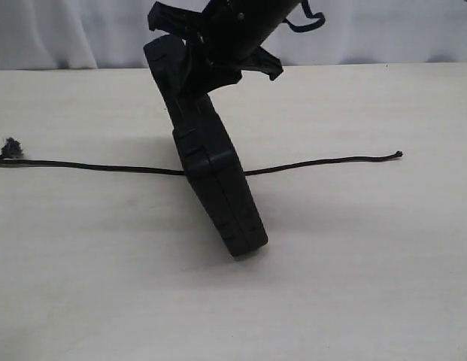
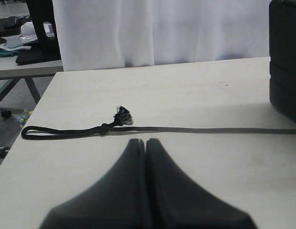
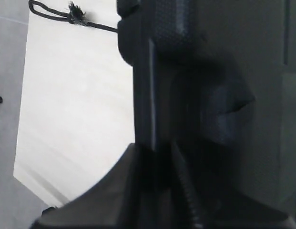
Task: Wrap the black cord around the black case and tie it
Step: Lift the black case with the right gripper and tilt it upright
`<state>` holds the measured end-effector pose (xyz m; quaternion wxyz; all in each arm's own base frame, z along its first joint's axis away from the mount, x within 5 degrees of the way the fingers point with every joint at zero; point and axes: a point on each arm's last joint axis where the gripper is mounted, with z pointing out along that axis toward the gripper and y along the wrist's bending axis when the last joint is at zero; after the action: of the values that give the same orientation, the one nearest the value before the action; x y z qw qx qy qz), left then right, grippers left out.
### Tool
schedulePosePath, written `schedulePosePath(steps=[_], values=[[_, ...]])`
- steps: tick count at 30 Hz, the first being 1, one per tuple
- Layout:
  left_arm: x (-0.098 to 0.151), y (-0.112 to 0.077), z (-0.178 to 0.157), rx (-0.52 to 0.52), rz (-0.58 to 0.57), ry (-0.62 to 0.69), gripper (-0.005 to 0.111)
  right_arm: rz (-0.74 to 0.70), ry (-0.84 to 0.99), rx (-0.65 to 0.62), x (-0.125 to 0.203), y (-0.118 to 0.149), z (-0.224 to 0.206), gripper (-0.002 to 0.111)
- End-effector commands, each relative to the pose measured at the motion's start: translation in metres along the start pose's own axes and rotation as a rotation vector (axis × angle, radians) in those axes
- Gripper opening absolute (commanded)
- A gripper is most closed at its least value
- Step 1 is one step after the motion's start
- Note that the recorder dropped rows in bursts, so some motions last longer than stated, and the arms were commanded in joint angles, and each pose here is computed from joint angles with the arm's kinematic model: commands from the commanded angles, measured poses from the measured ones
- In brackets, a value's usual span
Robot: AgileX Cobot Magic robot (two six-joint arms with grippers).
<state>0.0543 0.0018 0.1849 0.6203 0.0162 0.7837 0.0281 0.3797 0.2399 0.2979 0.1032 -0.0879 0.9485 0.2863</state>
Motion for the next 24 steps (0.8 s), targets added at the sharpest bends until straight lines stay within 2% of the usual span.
schedulePosePath(steps=[1, 2, 5, 8, 9, 12, 15, 19, 24], values=[[0.0, 0.0, 0.0, 0.006, -0.01, -0.01, 0.0, -0.004, -0.062, 0.046, -0.006, -0.012, 0.003, 0.004], [0.0, 0.0, 0.0, 0.006, -0.01, -0.01, 0.0, -0.011, -0.068, 0.058, -0.006, -0.013, 0.002, 0.004], [0.0, 0.0, 0.0, 0.006, -0.01, -0.01, 0.0, -0.076, -0.074, 0.219, -0.008, -0.027, 0.0, 0.004], [0.0, 0.0, 0.0, 0.006, -0.01, -0.01, 0.0, -0.056, -0.091, 0.312, -0.009, -0.036, -0.002, 0.005], [0.0, 0.0, 0.0, 0.006, -0.01, -0.01, 0.0, -0.057, -0.091, 0.313, -0.009, -0.036, -0.002, 0.008], [0.0, 0.0, 0.0, 0.006, -0.01, -0.01, 0.0, -0.072, -0.087, 0.316, -0.009, -0.036, -0.002, 0.027], [0.0, 0.0, 0.0, 0.006, -0.01, -0.01, 0.0, -0.079, -0.073, 0.32, -0.008, -0.036, -0.002, 0.037], [0.0, 0.0, 0.0, 0.006, -0.01, -0.01, 0.0, -0.075, -0.053, 0.329, -0.006, -0.037, -0.002, 0.039], [0.0, 0.0, 0.0, 0.006, -0.01, -0.01, 0.0, -0.031, -0.06, 0.402, -0.006, -0.043, -0.005, 0.039]])
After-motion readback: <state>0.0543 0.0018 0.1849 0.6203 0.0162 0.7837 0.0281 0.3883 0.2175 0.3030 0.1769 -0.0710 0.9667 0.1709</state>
